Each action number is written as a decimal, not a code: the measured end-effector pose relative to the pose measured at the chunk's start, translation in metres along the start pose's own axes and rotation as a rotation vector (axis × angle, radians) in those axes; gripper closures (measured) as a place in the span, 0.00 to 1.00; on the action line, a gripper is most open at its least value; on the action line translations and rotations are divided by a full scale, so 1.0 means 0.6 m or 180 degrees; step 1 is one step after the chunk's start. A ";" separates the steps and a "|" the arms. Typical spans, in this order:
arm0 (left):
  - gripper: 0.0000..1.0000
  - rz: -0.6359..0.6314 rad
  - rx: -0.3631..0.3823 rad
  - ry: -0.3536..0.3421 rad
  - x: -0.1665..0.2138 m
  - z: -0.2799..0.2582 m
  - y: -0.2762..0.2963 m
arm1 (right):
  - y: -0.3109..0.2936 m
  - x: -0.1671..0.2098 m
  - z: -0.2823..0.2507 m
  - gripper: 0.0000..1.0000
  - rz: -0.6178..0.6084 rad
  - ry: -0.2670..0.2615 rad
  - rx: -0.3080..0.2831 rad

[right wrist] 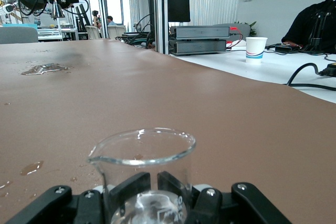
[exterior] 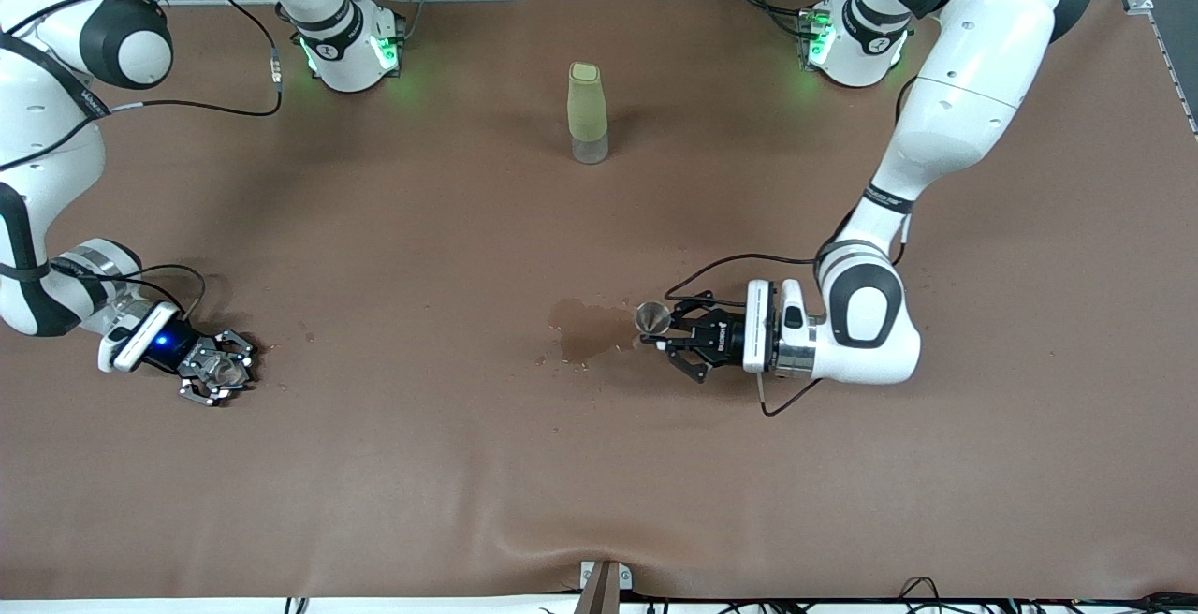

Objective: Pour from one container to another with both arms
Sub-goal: 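Lift the jigger with the left gripper while the right gripper lifts the beaker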

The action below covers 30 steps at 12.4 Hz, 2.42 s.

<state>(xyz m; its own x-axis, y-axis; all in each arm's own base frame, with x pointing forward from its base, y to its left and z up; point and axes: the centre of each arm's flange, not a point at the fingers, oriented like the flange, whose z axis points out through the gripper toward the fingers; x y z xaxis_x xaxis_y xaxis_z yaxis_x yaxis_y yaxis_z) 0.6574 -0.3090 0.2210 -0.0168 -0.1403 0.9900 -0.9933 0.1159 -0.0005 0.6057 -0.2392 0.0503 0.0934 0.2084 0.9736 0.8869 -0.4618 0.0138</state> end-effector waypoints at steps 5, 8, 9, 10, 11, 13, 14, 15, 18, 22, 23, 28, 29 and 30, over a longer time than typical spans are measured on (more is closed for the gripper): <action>0.79 -0.0107 0.0346 -0.0009 0.013 0.077 0.004 | 0.006 0.007 0.000 0.85 -0.0035 0.0015 0.0002; 0.79 -0.0149 0.0433 -0.0001 0.019 0.110 0.011 | 0.018 0.031 0.011 0.85 -0.0119 0.0137 0.0069; 0.79 -0.0151 0.0455 -0.0038 0.018 0.118 0.013 | 0.026 0.044 0.017 0.85 -0.0145 0.0169 0.0095; 0.79 -0.0148 0.0476 -0.0075 0.018 0.123 0.014 | 0.034 0.061 0.029 0.85 -0.0145 0.0189 0.0135; 0.79 -0.0140 0.0497 -0.0109 0.018 0.128 0.015 | 0.041 0.081 0.047 0.85 -0.0135 0.0197 0.0184; 0.79 -0.0130 0.0535 -0.0152 0.020 0.139 0.016 | 0.057 0.137 0.092 0.85 -0.0117 0.0200 0.0312; 0.79 -0.0153 0.0555 -0.0126 0.020 0.148 0.018 | 0.061 0.170 0.122 0.85 -0.0083 0.0200 0.0394; 0.79 -0.0186 0.0574 -0.0098 0.020 0.160 0.022 | 0.059 0.202 0.157 0.85 -0.0013 0.0197 0.0496; 0.79 -0.0213 0.0602 -0.0124 0.019 0.191 0.033 | 0.028 0.286 0.282 0.85 0.0212 0.0159 0.0852; 0.79 -0.0231 0.0646 -0.0113 0.012 0.195 0.028 | -0.037 0.387 0.459 0.85 0.0423 0.0080 0.1125; 0.79 -0.0236 0.0652 -0.0103 0.012 0.196 0.027 | -0.054 0.415 0.503 0.85 0.0430 0.0147 0.1124; 0.79 -0.0239 0.0670 -0.0107 0.010 0.197 0.026 | -0.140 0.498 0.641 0.85 0.0441 0.0383 0.1183; 0.79 -0.0241 0.0688 -0.0126 0.009 0.196 0.025 | -0.148 0.510 0.649 0.85 0.0434 0.0402 0.1214; 0.79 -0.0238 0.0699 -0.0133 0.009 0.196 0.024 | -0.154 0.523 0.654 0.85 0.0448 0.0427 0.1237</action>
<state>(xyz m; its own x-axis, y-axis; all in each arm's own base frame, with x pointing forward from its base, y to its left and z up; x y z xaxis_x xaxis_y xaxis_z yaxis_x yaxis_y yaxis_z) 0.6294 -0.4237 0.2098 0.0575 -0.1815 0.9817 -0.9930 -0.1124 0.0374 0.7305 0.2073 0.2648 0.1886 0.0410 0.9812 0.9766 -0.1133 -0.1830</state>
